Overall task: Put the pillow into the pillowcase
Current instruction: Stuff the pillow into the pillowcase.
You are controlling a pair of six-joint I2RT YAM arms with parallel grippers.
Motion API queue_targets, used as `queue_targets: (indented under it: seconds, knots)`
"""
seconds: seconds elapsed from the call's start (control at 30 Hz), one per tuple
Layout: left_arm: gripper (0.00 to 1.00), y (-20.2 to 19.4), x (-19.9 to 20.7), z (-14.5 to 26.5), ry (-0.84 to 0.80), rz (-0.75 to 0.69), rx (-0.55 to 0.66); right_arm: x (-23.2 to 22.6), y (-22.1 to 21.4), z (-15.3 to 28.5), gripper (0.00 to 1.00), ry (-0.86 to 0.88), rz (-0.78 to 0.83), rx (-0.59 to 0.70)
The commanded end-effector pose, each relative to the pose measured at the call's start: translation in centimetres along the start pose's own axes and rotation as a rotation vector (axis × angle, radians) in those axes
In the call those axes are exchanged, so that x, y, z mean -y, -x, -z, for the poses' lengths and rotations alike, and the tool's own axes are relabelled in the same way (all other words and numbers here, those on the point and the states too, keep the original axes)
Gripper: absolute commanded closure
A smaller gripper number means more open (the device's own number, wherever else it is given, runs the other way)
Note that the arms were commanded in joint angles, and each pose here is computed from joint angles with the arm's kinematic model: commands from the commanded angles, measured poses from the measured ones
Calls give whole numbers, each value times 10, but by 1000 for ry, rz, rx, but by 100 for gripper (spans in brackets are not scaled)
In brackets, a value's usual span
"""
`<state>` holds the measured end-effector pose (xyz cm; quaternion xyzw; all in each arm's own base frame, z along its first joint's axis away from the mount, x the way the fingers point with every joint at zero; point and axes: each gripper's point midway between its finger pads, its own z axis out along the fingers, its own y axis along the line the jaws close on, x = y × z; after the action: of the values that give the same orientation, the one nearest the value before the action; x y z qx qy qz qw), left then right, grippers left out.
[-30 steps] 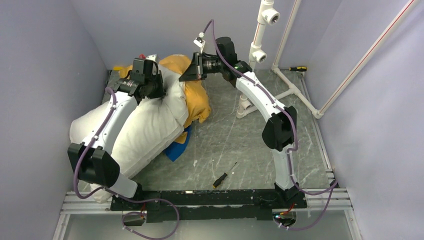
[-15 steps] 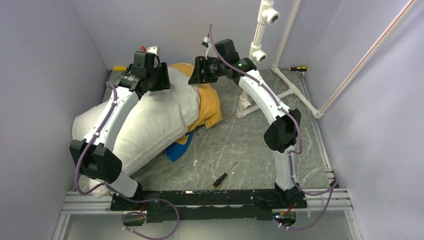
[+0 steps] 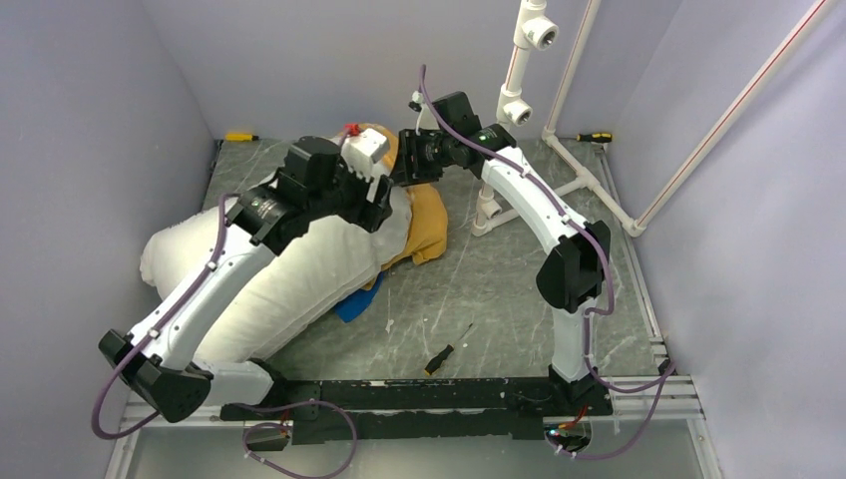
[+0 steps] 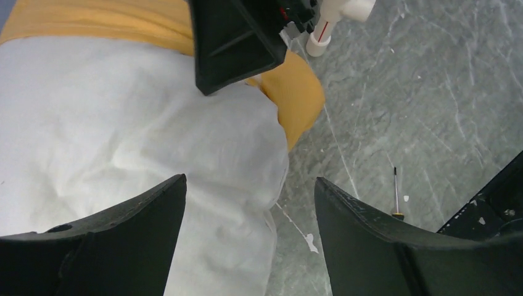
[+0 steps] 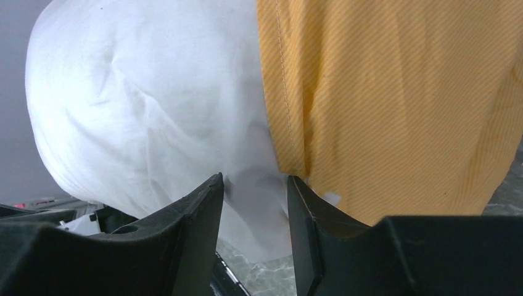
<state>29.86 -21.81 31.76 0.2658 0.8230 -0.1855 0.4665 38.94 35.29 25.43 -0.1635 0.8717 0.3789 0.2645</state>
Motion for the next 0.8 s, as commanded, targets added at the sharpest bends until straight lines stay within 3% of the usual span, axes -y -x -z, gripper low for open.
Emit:
queue_targets:
  seconds: [0.0, 0.13, 0.2, 0.27, 0.37, 0.4, 0.53, 0.77]
  knots:
    - [20, -16, -2, -32, 13, -147, -35, -19, 11, 18, 52, 35, -1, 46]
    - [22, -55, -45, -56, 252, -185, -157, -20, 18, 26, 44, 20, -13, 68]
    - [32, -69, -61, -67, 325, -215, -205, -20, 21, 32, 35, -7, -14, 74]
    - [55, -78, -80, -72, 400, -212, -258, -19, 20, 40, 30, -36, -16, 73]
    - [95, -82, -106, -73, 454, -99, -291, -18, 6, 47, 26, -55, -23, 40]
    - [100, -79, -112, -72, 460, -55, -283, -15, -4, 45, 26, -60, -31, 15]
    - [100, -70, -129, -64, 469, 23, -243, -20, -32, 41, 29, -61, -35, -24]
    - [100, -64, -125, -64, 416, 71, -234, -55, -37, 14, 49, 17, -1, -26]
